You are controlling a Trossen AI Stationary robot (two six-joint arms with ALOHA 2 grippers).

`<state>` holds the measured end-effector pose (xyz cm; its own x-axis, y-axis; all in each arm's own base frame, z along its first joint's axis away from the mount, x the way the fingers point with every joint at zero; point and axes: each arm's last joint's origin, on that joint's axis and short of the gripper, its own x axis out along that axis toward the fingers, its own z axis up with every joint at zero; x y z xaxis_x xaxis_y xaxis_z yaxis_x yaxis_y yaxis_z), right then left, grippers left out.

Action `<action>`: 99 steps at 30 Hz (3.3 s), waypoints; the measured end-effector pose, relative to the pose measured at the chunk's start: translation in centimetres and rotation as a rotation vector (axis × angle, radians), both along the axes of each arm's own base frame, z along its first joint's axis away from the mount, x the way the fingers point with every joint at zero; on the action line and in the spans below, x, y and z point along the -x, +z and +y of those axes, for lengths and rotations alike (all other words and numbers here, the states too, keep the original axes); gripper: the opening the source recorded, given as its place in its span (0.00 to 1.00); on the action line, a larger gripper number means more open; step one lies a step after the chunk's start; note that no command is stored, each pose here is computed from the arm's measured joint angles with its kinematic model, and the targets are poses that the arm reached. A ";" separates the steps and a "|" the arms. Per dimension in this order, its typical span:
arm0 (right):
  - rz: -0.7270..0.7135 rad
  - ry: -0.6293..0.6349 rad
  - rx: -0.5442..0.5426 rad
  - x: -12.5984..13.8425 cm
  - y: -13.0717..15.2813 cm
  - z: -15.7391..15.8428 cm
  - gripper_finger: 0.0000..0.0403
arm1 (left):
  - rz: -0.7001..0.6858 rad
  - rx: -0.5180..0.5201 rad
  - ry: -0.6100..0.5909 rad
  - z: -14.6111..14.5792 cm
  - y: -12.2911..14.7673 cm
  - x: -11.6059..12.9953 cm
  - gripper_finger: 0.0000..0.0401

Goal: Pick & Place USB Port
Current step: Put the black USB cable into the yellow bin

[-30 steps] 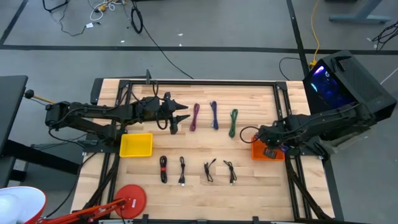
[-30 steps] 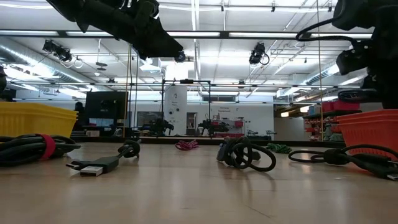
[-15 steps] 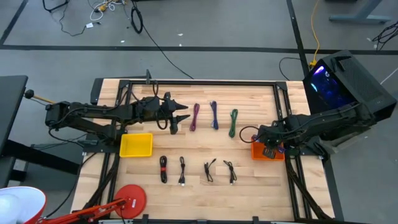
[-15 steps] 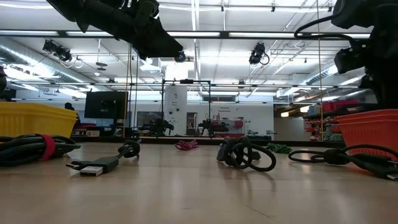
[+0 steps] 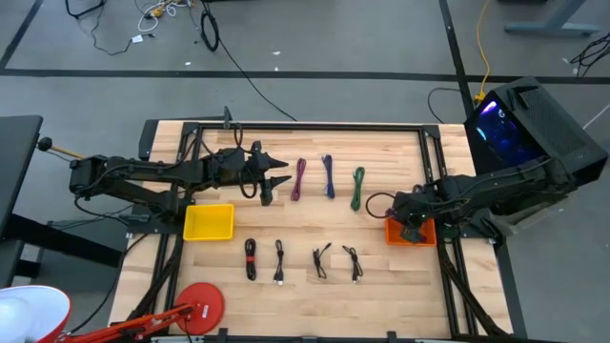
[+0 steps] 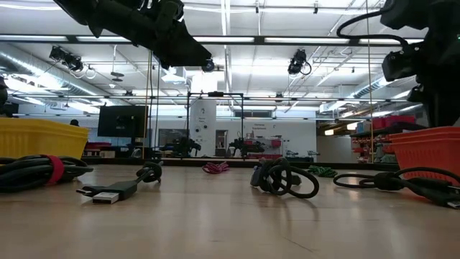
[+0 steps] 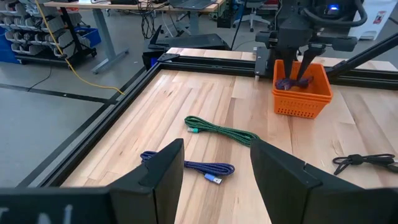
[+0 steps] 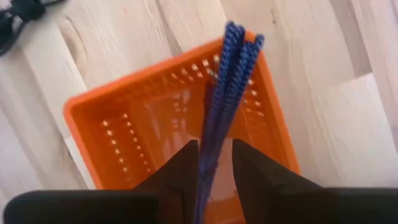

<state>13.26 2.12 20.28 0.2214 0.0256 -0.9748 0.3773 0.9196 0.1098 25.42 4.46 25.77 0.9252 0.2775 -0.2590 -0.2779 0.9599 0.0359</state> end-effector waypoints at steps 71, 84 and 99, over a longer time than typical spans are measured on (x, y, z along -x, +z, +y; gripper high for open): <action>-0.388 0.220 -0.170 -9.9 -3.3 6.1 0.33 | -0.008 0.021 0.006 0.0 0.0 0.0 0.47; -0.299 0.164 -0.178 -10.7 -6.2 7.3 0.33 | -0.006 0.022 0.006 0.0 0.0 0.0 0.47; -0.277 0.123 -0.168 -11.0 -7.1 7.4 0.33 | -0.004 0.021 0.005 0.0 0.0 0.0 0.47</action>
